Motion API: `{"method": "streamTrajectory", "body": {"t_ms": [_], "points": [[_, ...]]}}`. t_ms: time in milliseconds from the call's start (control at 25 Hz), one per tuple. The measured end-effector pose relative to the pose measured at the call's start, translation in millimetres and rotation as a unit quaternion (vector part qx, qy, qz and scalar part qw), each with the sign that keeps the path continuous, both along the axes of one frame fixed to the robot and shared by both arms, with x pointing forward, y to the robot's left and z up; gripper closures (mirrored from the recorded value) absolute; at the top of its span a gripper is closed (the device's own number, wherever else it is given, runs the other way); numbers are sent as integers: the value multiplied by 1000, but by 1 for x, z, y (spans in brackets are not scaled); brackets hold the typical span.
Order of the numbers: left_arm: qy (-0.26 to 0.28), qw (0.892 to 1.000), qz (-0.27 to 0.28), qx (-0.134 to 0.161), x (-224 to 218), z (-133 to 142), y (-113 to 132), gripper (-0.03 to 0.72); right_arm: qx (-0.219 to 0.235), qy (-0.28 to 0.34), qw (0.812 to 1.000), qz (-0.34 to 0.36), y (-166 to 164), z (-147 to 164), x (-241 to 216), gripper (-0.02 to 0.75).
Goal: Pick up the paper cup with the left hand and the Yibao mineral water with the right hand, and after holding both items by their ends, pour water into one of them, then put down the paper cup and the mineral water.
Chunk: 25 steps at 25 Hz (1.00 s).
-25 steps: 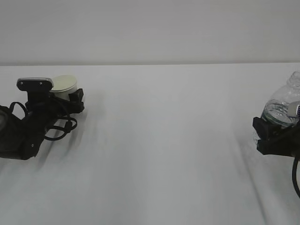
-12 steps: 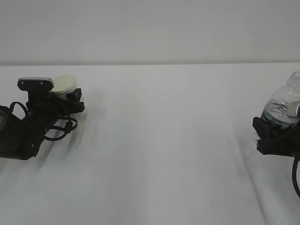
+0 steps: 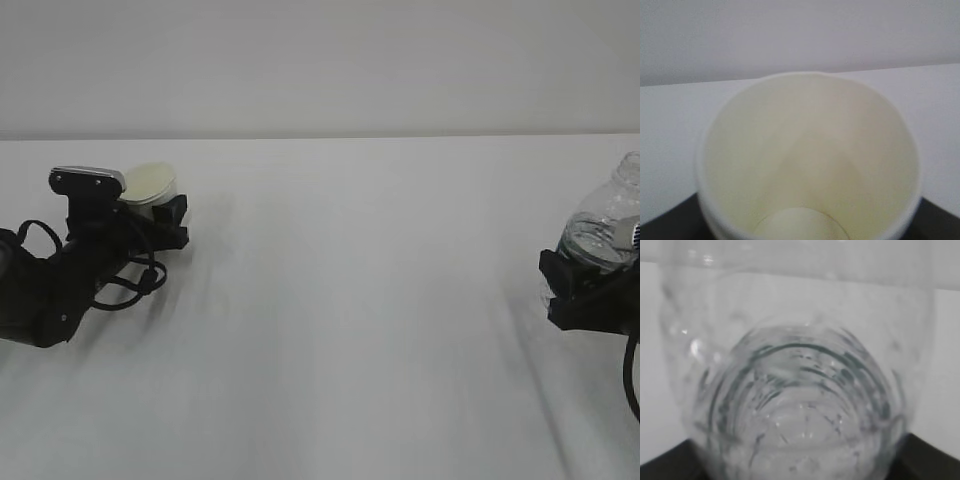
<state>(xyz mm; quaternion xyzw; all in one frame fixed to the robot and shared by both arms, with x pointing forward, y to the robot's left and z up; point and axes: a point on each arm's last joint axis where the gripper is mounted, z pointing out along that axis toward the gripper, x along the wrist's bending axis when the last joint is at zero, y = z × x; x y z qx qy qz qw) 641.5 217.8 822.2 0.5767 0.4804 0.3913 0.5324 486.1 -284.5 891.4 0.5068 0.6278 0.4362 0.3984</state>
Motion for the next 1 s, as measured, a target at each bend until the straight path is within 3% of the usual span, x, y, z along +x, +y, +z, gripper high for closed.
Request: {"method": "streamTrajectory", "body": {"t_ms": [360, 600, 1000], "points": [[2, 999, -41, 11, -22, 23, -3, 202, 0, 0, 1000, 0, 0, 0, 0, 274], [11, 996, -89, -7, -33, 32, -9, 218, 0, 0, 1000, 1, 0, 0, 0, 274], [20, 986, -166, -10, -51, 44, -15, 221, -1, 0, 1000, 9, 1, 0, 0, 274]]}}
